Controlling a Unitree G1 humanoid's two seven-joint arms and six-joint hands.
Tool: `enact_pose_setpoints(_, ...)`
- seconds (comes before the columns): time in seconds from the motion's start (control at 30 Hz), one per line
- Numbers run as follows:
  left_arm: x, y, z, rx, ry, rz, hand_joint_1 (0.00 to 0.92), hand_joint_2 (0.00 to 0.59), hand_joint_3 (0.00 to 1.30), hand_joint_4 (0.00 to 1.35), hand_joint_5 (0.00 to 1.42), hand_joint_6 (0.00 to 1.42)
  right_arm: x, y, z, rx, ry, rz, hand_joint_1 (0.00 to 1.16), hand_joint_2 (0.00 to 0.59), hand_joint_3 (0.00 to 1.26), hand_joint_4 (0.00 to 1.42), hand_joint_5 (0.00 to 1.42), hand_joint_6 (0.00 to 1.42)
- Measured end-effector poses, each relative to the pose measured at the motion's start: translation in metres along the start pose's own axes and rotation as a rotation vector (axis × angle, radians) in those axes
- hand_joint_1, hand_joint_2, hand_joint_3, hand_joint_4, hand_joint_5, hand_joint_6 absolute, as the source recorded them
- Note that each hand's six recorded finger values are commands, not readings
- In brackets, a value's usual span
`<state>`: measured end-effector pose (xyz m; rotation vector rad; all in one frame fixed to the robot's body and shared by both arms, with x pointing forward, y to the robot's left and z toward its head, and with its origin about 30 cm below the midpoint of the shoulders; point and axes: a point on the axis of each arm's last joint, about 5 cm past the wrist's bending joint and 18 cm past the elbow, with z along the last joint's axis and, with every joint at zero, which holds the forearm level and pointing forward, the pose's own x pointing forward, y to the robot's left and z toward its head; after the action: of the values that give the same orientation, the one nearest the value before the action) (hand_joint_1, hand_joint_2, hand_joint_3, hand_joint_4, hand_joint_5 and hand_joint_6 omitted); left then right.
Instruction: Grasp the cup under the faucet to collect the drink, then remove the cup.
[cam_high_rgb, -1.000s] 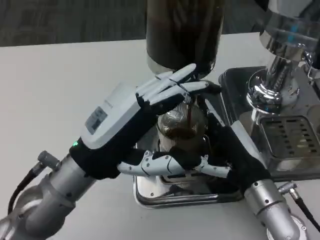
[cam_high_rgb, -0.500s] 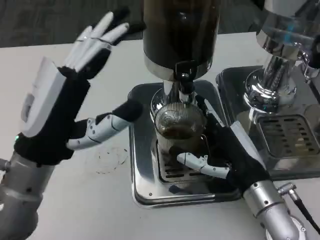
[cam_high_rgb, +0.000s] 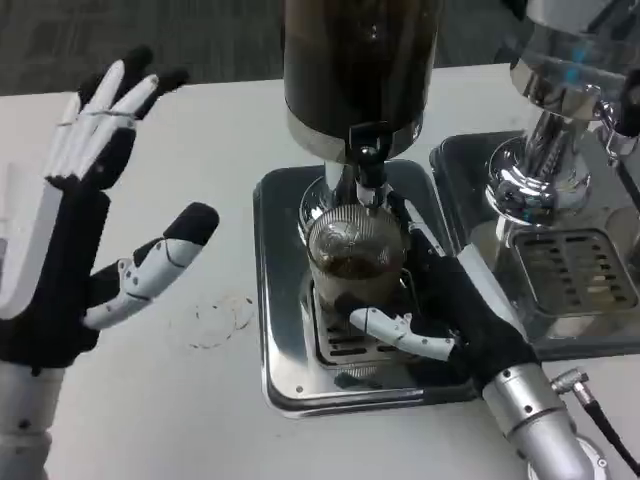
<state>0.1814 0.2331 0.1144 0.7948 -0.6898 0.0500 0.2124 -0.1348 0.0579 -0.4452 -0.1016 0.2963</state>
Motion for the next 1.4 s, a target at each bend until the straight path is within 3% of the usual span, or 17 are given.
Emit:
enact_pose_setpoints(0.17,-0.017,-0.002,-0.0073,0.036,0.099,-0.04,0.0,0.215,0.18,0.0,0.08,0.0,0.001,0.005,0.0022,0.019,-0.012,-0.015,0.65,0.188,0.0,0.0,0.0,0.09)
enact_pose_setpoints(0.4,-0.04,-0.009,-0.018,0.05,0.223,-0.149,0.0,0.216,0.18,0.0,0.08,0.0,0.0,0.0096,0.0013,0.038,-0.011,-0.043,0.65,0.187,0.0,0.0,0.0,0.07)
enact_pose_setpoints(0.63,-0.05,-0.014,-0.0219,0.043,0.267,-0.201,0.0,0.215,0.18,0.0,0.08,0.0,0.001,0.0165,-0.0006,0.057,-0.006,-0.044,0.66,0.181,0.0,0.0,0.0,0.08)
enact_pose_setpoints(0.93,-0.061,-0.018,-0.0268,0.041,0.32,-0.26,0.0,0.212,0.18,0.0,0.08,0.0,0.006,0.019,-0.001,0.061,-0.014,-0.047,0.68,0.175,0.0,0.0,0.0,0.09)
enact_pose_setpoints(1.4,-0.065,-0.022,-0.0273,0.042,0.334,-0.259,0.0,0.215,0.18,0.0,0.09,0.0,0.016,0.0192,0.0011,0.053,-0.027,-0.015,0.76,0.18,0.0,0.06,0.06,0.21)
